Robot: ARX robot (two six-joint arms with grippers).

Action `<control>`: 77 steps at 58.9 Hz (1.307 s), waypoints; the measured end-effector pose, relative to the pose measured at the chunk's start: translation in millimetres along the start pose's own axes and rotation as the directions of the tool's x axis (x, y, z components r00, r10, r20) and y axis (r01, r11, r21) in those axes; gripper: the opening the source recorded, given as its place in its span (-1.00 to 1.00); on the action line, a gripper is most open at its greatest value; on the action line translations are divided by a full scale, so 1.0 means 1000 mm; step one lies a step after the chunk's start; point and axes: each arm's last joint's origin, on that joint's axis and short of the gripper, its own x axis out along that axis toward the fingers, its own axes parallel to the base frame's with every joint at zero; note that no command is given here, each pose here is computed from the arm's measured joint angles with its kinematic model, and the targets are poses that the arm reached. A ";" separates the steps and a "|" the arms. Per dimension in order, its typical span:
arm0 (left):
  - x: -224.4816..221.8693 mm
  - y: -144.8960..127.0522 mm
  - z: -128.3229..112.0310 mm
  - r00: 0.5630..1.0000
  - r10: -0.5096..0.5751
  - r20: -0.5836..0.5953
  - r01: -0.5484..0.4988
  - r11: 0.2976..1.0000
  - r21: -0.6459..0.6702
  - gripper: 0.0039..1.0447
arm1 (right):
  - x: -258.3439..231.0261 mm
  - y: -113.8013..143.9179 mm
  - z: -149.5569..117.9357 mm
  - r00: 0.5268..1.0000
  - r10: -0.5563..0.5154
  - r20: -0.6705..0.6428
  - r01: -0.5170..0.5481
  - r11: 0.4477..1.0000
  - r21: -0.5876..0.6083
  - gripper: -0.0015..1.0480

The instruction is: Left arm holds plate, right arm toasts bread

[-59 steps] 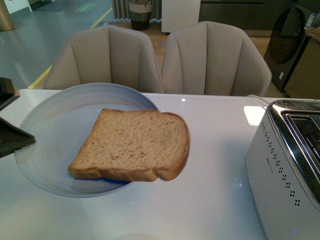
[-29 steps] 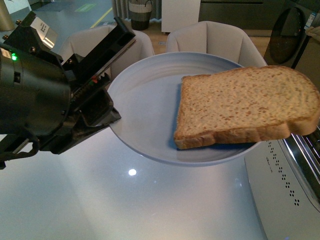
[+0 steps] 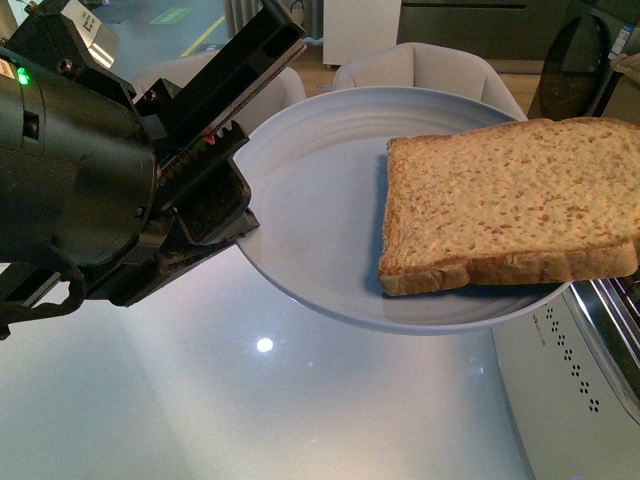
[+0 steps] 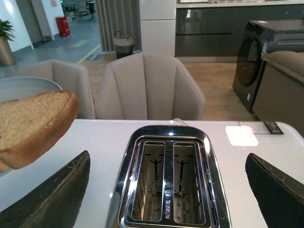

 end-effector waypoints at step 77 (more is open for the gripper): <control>0.000 0.000 0.000 1.000 0.001 0.002 -0.001 1.000 0.001 -0.94 | 0.074 0.028 0.035 0.917 0.291 -0.272 -0.077 0.799 0.596 0.83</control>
